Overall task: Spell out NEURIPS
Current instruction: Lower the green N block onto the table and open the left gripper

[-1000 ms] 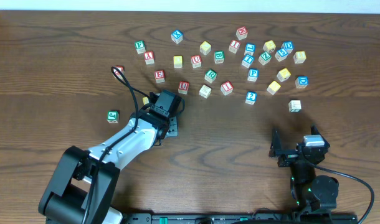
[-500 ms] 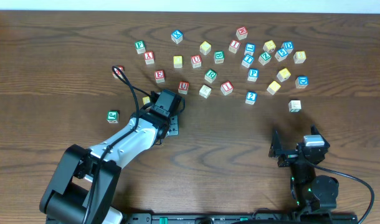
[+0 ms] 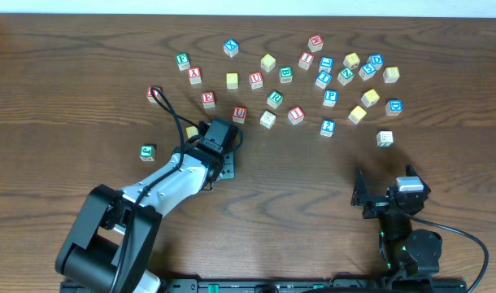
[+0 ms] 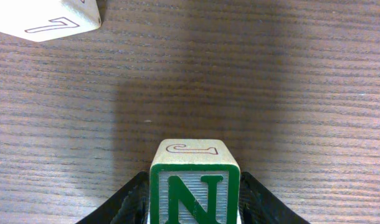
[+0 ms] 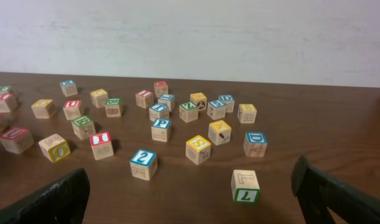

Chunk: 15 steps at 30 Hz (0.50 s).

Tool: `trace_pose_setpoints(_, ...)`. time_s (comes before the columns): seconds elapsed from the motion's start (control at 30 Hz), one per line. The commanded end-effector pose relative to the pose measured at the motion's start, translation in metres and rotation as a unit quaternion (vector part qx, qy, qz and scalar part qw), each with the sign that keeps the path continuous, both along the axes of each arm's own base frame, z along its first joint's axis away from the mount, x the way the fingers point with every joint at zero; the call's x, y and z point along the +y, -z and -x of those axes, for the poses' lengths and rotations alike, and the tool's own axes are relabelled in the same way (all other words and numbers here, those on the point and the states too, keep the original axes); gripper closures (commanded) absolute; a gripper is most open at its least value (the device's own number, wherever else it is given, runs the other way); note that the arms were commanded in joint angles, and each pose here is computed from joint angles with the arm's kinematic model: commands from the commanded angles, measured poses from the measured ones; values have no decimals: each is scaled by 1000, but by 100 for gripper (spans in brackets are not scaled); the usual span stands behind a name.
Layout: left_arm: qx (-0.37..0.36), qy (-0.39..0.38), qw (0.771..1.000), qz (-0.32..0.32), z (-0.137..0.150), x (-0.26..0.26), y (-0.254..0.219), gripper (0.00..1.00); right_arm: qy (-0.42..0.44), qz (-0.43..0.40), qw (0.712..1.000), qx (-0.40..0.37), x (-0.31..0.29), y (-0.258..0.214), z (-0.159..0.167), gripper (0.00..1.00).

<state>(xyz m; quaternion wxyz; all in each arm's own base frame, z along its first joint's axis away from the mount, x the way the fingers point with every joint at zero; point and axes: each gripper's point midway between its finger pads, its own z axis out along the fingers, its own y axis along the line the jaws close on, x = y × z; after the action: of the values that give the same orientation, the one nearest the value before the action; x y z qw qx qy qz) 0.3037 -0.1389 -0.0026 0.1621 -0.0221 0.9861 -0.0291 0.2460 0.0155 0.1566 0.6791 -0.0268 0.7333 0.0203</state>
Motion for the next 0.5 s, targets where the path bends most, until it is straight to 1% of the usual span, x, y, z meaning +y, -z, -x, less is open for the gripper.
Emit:
trace_pose_setpoints(0.0, 20, 4, 1000, -5, 7, 2, 9, 55, 5, -7, 1000, 1, -2, 1, 0, 1)
trace_pose_setpoints(0.47, -7, 13, 1000, 5, -1, -2, -10, 55, 5, -7, 1000, 1, -2, 1, 0, 1)
